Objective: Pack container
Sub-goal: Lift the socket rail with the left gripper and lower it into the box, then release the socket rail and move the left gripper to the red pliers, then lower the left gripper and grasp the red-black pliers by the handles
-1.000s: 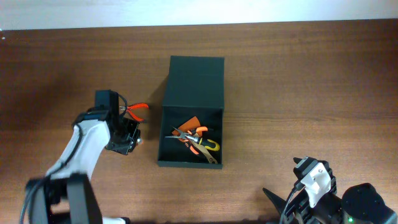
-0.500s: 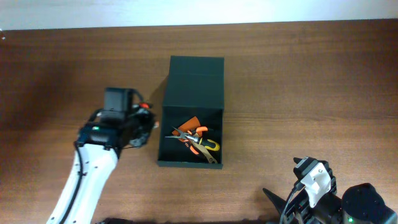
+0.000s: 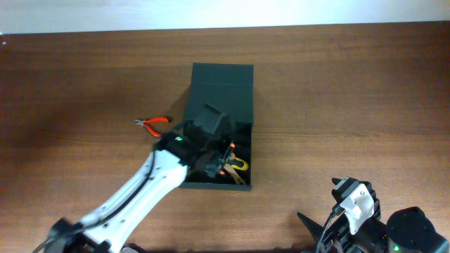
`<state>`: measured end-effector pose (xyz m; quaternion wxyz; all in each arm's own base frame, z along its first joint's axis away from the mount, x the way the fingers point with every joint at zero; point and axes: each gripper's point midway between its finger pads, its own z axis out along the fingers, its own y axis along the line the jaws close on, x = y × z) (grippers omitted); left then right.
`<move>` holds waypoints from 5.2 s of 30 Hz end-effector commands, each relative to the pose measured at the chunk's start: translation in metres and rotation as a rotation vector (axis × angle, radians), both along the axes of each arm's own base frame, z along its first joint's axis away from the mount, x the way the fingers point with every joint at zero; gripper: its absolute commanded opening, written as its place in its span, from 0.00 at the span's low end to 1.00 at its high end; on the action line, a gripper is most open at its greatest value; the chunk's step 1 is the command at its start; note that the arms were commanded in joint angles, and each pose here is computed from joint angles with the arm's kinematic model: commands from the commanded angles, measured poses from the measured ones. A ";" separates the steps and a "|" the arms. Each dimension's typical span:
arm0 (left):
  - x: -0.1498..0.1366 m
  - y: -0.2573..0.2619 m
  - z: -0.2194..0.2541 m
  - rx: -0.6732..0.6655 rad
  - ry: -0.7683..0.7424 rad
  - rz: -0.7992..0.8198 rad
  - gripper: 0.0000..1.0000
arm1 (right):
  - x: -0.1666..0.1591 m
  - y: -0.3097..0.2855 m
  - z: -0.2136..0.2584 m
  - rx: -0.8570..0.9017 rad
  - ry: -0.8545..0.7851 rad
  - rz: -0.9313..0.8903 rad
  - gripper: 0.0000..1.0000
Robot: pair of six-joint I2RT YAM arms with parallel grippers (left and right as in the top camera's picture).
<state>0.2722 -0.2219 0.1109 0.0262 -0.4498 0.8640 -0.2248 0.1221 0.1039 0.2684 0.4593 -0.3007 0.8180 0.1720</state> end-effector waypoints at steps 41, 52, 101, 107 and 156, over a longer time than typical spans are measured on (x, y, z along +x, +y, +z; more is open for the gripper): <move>0.035 0.085 0.092 0.240 -0.282 0.215 0.99 | -0.001 0.000 0.000 0.012 0.002 0.000 0.99; 0.057 0.228 0.084 0.458 -0.106 0.143 0.99 | -0.001 0.001 0.000 0.011 0.003 0.000 0.99; 0.038 0.212 -0.125 0.169 0.488 0.124 0.64 | -0.001 0.001 0.000 0.011 0.003 0.000 0.99; 0.040 0.213 -0.126 0.177 0.481 0.125 0.61 | -0.001 0.001 0.000 0.011 0.003 0.000 0.99; 0.069 0.237 -0.129 0.272 0.332 0.034 0.06 | -0.001 0.001 0.000 0.011 0.003 0.000 0.99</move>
